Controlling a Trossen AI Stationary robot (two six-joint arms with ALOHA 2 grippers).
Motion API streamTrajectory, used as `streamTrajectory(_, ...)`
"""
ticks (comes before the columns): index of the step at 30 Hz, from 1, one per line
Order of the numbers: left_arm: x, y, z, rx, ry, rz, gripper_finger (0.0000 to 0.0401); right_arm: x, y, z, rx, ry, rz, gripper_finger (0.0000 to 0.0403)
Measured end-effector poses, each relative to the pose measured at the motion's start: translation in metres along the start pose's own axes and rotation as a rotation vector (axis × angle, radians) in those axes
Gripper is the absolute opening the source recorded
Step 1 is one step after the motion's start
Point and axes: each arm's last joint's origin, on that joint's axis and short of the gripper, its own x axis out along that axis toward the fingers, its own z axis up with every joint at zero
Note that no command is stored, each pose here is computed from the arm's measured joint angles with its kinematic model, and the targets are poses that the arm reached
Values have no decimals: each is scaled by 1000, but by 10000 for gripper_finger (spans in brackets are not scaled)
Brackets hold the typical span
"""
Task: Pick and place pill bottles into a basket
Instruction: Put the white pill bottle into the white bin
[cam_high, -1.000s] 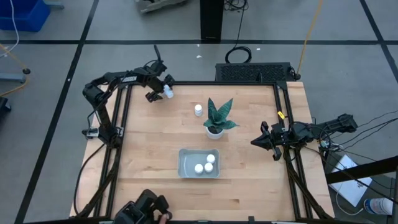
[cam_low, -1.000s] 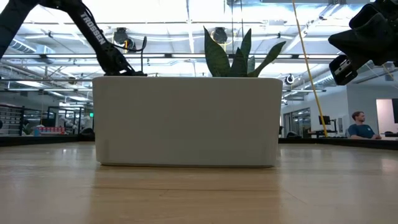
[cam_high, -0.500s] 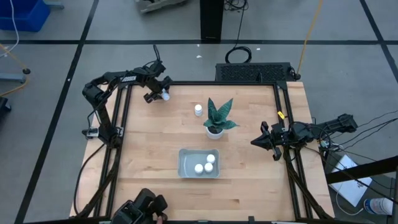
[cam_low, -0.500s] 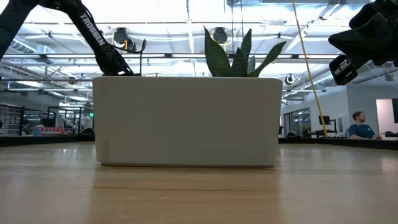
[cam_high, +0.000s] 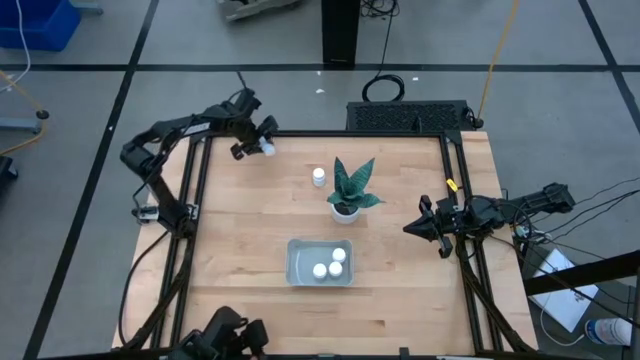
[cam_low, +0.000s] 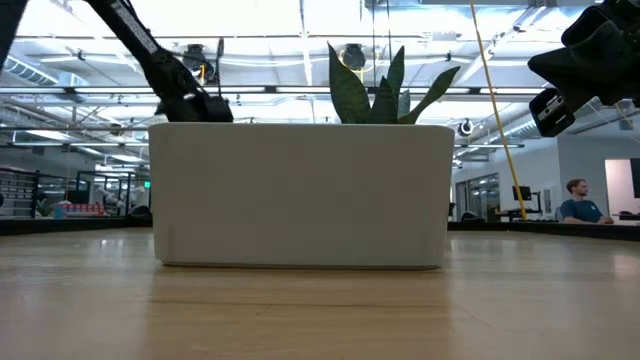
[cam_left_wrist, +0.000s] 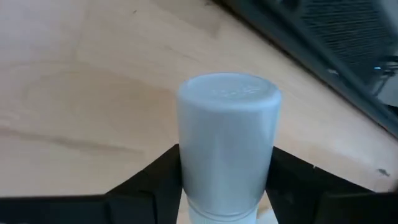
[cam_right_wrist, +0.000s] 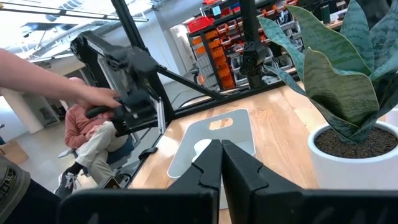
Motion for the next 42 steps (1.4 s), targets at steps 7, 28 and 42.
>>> streamTrajectory(7, -53, -18, -23, 75, -48, -186, 183, 0, 0, 0, 0, 0, 0, 4)
streamTrajectory(28, -182, -44, -102, 194, -243, -819, 195, -8, 9, 37, 406, -434, 63, 4)
streamTrajectory(42, -214, -60, -146, 471, -392, -1137, 195, -11, 4, 49, 997, -725, 24, 4)
